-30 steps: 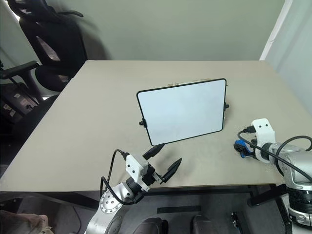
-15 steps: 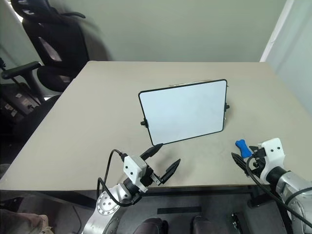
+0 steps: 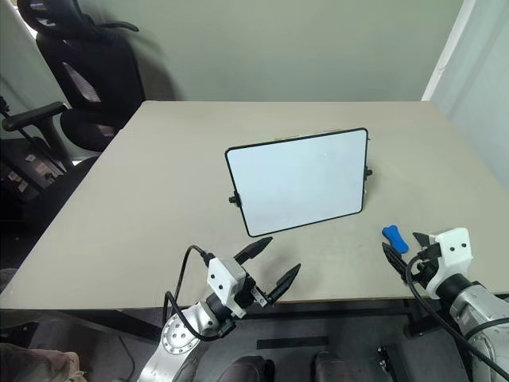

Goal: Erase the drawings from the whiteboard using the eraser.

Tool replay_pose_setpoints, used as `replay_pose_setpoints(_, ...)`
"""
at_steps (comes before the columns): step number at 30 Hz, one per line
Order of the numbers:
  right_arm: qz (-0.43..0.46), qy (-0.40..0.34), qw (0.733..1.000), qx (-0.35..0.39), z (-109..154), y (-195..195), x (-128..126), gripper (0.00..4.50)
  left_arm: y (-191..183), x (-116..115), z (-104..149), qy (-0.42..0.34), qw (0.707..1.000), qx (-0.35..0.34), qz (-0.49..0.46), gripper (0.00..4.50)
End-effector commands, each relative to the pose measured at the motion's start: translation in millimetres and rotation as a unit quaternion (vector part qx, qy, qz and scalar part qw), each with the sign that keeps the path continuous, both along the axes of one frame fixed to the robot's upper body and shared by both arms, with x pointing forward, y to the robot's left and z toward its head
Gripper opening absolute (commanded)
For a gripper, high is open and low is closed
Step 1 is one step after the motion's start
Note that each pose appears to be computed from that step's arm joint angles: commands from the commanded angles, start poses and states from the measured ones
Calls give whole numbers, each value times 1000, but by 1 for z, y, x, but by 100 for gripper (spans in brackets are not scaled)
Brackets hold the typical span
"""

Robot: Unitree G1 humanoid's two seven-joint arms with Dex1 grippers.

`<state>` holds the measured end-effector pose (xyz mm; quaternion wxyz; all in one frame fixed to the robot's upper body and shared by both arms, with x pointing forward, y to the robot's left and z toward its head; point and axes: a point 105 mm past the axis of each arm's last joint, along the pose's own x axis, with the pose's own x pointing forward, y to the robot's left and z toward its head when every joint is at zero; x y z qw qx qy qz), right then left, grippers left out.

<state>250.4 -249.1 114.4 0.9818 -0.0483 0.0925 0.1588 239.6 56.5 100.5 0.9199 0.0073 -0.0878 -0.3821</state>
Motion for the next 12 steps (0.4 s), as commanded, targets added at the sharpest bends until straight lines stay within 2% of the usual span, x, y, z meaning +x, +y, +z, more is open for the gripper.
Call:
replay_pose_setpoints(1, 7, -29, 1000, -4, 13, 6, -1, 426, 1, 1, 7, -10, 1000, -15, 0, 450)
replay_pose_setpoints(12, 14, -26, 1000, -4, 11, 11, 1, 426, -7, -2, 7, -19, 1000, -9, -20, 450)
